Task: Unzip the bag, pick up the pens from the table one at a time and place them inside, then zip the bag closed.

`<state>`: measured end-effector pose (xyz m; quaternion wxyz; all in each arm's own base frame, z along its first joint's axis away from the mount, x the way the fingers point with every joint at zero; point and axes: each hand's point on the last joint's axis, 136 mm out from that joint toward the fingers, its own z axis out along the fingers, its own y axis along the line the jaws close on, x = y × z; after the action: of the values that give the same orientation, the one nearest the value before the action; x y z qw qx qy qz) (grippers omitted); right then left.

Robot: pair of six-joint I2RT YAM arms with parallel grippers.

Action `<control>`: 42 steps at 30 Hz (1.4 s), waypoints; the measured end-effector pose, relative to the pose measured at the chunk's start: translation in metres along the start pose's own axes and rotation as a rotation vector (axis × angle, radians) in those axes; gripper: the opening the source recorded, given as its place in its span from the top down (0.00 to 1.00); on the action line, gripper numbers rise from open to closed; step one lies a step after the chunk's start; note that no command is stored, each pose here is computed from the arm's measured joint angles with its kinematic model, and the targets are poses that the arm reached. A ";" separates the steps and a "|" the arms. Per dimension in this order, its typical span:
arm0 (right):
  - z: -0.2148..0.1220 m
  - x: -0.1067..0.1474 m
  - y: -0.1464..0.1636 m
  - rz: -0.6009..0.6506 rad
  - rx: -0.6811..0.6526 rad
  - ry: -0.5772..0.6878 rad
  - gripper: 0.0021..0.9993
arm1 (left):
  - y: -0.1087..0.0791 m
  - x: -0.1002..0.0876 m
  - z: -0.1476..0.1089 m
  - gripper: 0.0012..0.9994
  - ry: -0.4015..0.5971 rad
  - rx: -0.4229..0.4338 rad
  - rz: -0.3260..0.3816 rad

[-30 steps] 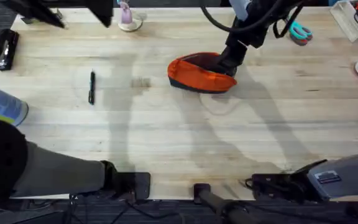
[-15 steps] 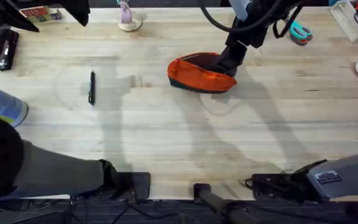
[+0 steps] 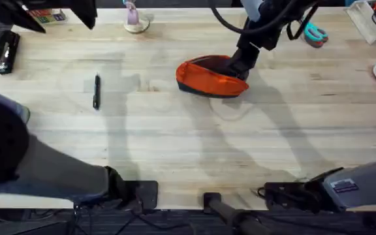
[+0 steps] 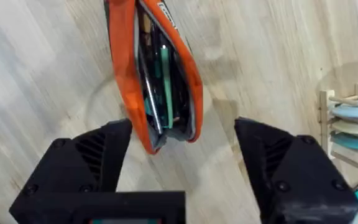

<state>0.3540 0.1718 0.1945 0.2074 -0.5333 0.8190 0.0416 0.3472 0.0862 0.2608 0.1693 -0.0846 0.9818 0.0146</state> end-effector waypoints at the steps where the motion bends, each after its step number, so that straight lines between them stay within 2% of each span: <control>1: 0.000 0.000 0.000 0.000 0.000 0.000 0.00 | 0.000 0.000 0.007 0.01 0.019 0.001 0.002; 7: 0.000 0.000 0.000 0.000 0.000 0.000 0.00 | 0.002 -0.001 0.046 0.01 0.124 0.007 0.000; 13: 0.000 0.001 0.001 0.001 -0.005 0.005 0.00 | 0.008 0.000 0.068 0.01 0.146 0.006 -0.014; 24: 0.000 0.001 0.001 0.001 -0.005 0.005 0.00 | 0.042 0.037 0.130 0.01 0.218 0.044 -0.142; 35: 0.000 0.003 0.000 0.001 0.005 0.014 0.00 | 0.043 0.062 0.184 0.01 0.203 0.077 -0.127; 42: 0.000 0.008 -0.004 0.002 0.027 0.042 0.00 | 0.041 0.077 0.204 0.01 0.206 0.079 -0.124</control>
<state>0.3547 0.1633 0.1922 0.1971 -0.5305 0.8242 0.0196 0.3357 0.1253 0.0423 0.0715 -0.1395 0.9867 -0.0436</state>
